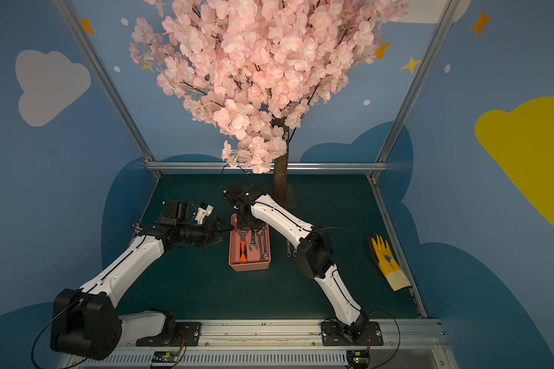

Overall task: Take out the wrench from the storage box
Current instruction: Pick up the wrench from the storage box, then place the wrench at the center of the board.

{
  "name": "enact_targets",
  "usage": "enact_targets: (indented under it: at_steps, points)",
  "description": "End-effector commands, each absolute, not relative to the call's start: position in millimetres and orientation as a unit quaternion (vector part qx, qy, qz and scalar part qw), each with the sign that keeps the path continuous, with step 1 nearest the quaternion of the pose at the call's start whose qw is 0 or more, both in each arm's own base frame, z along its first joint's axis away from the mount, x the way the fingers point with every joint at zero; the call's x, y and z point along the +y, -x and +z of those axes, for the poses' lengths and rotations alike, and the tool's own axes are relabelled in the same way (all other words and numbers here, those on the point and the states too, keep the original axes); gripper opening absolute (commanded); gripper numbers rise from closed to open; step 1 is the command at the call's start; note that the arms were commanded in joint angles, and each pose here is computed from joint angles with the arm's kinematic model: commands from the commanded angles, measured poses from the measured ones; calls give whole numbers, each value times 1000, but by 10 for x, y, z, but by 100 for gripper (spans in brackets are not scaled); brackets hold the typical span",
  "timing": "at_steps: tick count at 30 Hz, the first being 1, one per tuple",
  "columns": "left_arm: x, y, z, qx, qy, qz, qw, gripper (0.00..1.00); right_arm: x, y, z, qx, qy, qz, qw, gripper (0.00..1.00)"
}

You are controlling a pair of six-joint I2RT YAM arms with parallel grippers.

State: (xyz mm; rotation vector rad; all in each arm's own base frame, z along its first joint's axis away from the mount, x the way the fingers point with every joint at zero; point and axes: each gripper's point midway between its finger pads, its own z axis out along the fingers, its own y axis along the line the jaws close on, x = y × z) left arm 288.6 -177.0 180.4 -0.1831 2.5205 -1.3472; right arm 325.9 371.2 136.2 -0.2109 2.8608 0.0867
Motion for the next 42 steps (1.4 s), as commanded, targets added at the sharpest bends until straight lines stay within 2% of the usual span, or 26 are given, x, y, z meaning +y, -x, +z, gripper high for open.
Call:
enact_targets:
  at_steps: [1, 14, 19, 23, 27, 33, 42]
  points:
    - [-1897, -2939, 1920, 867, 48, -475, 144, 100, 3448, -3261, 1724, 984, 71, 9, 164, 0]
    - [-2486, -3046, 2005, 872, 7, -470, 136, 100, 2678, -3221, 1664, 986, 73, 6, 149, 0]
    - [-2708, -3064, 1955, 876, -2, -466, 125, 100, 2225, -3308, 1423, 986, 92, -10, 140, 0]
    - [-2838, -3073, 1921, 879, -6, -461, 119, 100, 2037, -3383, 1138, 988, 88, 19, 127, 0]
    - [-2910, -3098, 1885, 883, -4, -456, 116, 100, 1848, -3501, 846, 989, 97, 6, 108, 0]
    - [-2935, -3121, 1830, 888, 2, -447, 112, 100, 1806, -3665, 583, 991, 86, 29, 95, 0]
    - [-2919, -3121, 1782, 894, 2, -435, 105, 100, 1795, -3638, 234, 995, 74, 27, 57, 0]
